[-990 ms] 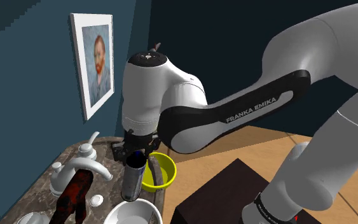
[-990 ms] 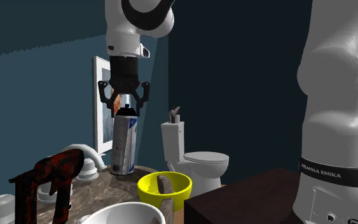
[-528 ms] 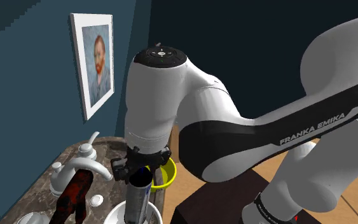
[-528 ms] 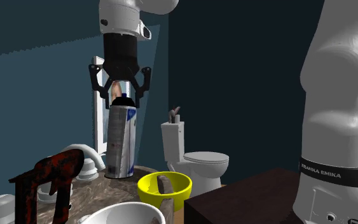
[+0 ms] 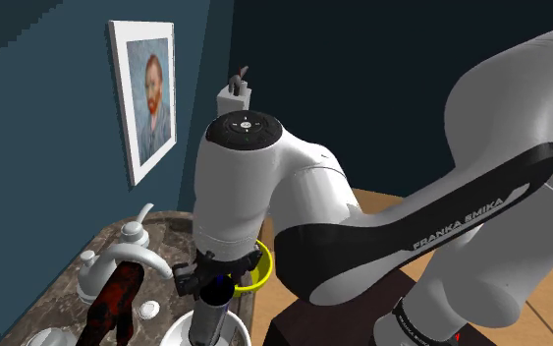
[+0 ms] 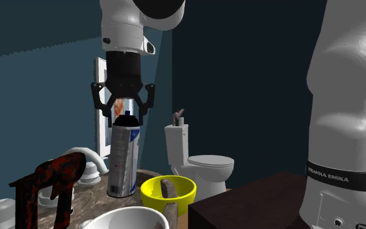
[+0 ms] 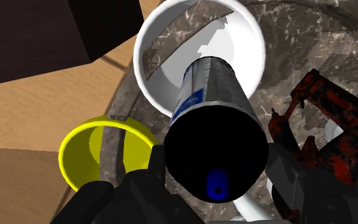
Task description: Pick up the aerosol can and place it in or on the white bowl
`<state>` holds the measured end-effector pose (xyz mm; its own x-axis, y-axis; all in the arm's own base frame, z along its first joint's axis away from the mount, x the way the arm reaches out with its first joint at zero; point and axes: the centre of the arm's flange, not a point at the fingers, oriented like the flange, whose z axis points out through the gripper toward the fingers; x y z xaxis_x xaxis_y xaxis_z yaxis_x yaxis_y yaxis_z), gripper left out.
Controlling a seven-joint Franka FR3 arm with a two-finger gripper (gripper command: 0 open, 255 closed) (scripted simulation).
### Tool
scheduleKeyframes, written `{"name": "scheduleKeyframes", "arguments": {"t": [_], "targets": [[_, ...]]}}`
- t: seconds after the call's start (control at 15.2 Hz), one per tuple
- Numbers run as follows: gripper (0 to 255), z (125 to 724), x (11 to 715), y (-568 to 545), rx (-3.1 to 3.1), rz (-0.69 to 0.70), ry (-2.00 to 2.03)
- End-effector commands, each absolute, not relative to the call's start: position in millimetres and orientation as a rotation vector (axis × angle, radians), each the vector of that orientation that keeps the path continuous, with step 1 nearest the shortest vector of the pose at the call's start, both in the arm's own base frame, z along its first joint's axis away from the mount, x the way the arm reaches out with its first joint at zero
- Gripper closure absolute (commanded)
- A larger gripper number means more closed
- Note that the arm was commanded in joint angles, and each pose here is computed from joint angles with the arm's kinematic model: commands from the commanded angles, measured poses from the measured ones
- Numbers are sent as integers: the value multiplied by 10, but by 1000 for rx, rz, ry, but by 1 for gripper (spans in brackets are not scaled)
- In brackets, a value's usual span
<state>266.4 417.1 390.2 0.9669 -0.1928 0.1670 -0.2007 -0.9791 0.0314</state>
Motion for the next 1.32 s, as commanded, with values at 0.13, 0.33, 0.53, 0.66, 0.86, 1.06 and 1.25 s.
{"name": "scheduleKeyframes", "arguments": {"t": [0.13, 0.33, 0.53, 0.66, 0.86, 1.06, 1.25], "targets": [[255, 3689, 2660, 4170, 3069, 254, -307], [255, 3531, 2660, 4170, 3069, 254, -307], [255, 3372, 2660, 4170, 3069, 254, -307], [255, 3267, 2660, 4170, 3069, 254, -307], [255, 3109, 2660, 4170, 3069, 254, -307], [255, 2950, 2660, 4170, 3069, 254, -307], [255, 2902, 2660, 4170, 3069, 254, -307]]}}
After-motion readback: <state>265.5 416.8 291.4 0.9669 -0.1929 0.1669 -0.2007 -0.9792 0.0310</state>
